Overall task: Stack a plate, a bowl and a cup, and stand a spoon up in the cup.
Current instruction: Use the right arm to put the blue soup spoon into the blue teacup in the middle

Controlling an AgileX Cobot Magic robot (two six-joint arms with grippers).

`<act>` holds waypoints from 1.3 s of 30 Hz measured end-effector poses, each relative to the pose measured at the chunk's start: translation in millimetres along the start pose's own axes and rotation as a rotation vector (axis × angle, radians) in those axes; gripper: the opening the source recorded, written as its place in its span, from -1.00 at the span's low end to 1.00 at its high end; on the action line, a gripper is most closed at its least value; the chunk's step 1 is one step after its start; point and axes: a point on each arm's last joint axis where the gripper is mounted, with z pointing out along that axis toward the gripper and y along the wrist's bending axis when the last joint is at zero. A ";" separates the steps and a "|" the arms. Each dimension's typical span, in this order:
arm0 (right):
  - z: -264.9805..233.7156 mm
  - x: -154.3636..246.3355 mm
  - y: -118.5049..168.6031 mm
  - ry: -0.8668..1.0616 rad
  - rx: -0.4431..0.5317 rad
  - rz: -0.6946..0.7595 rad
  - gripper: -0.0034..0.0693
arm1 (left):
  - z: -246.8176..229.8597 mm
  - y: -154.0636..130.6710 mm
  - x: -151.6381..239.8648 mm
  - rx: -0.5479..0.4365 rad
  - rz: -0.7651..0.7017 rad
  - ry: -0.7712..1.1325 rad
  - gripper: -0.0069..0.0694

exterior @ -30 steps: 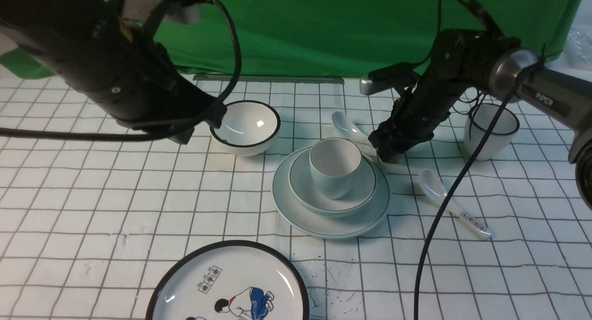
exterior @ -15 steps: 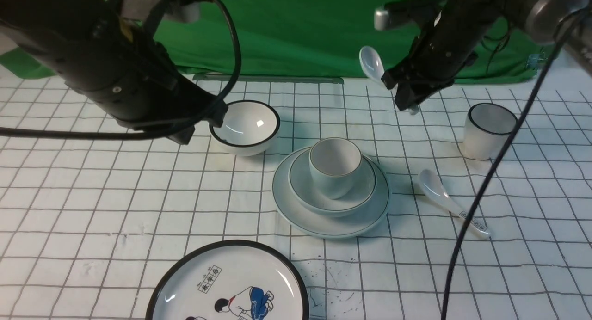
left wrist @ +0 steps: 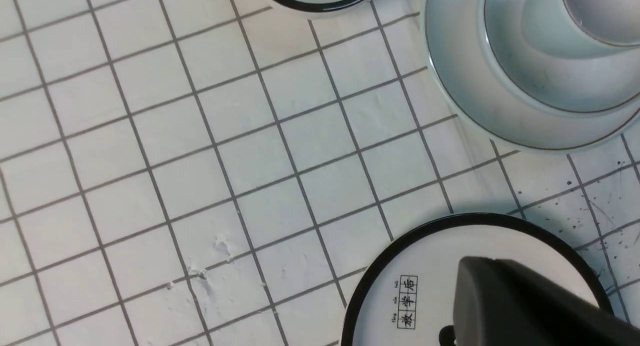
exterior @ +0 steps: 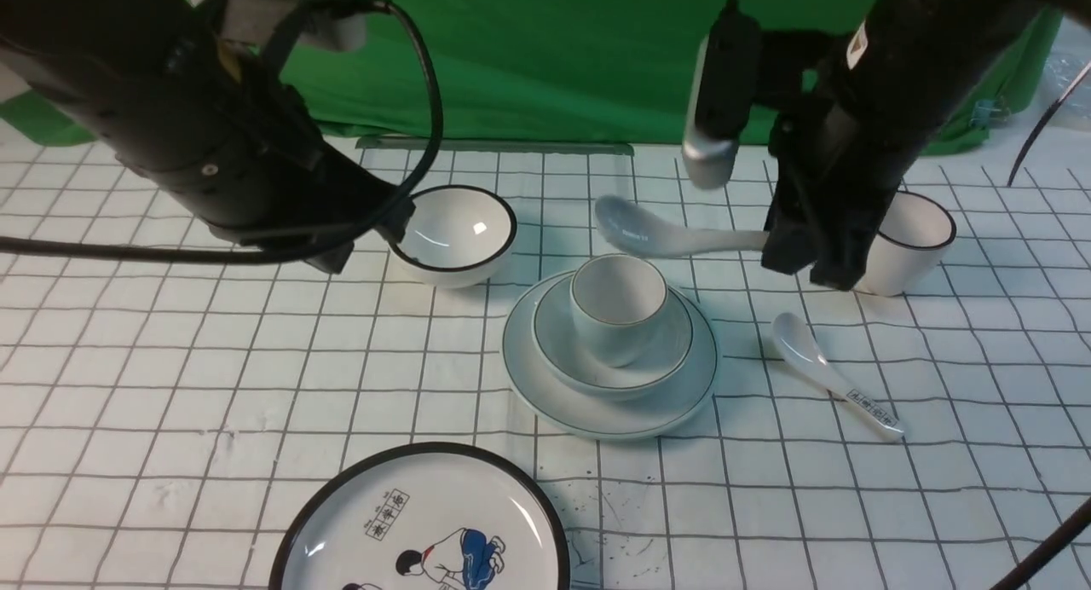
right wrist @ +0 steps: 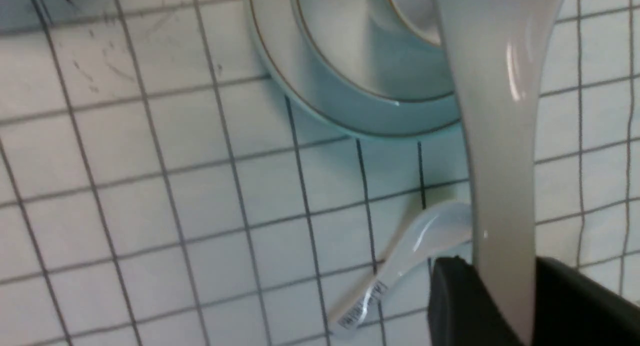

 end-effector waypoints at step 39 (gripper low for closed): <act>32.1 -44.0 -16.9 0.179 0.369 -0.726 -0.39 | -0.1 -0.2 -4.4 0.001 0.039 -0.049 -0.81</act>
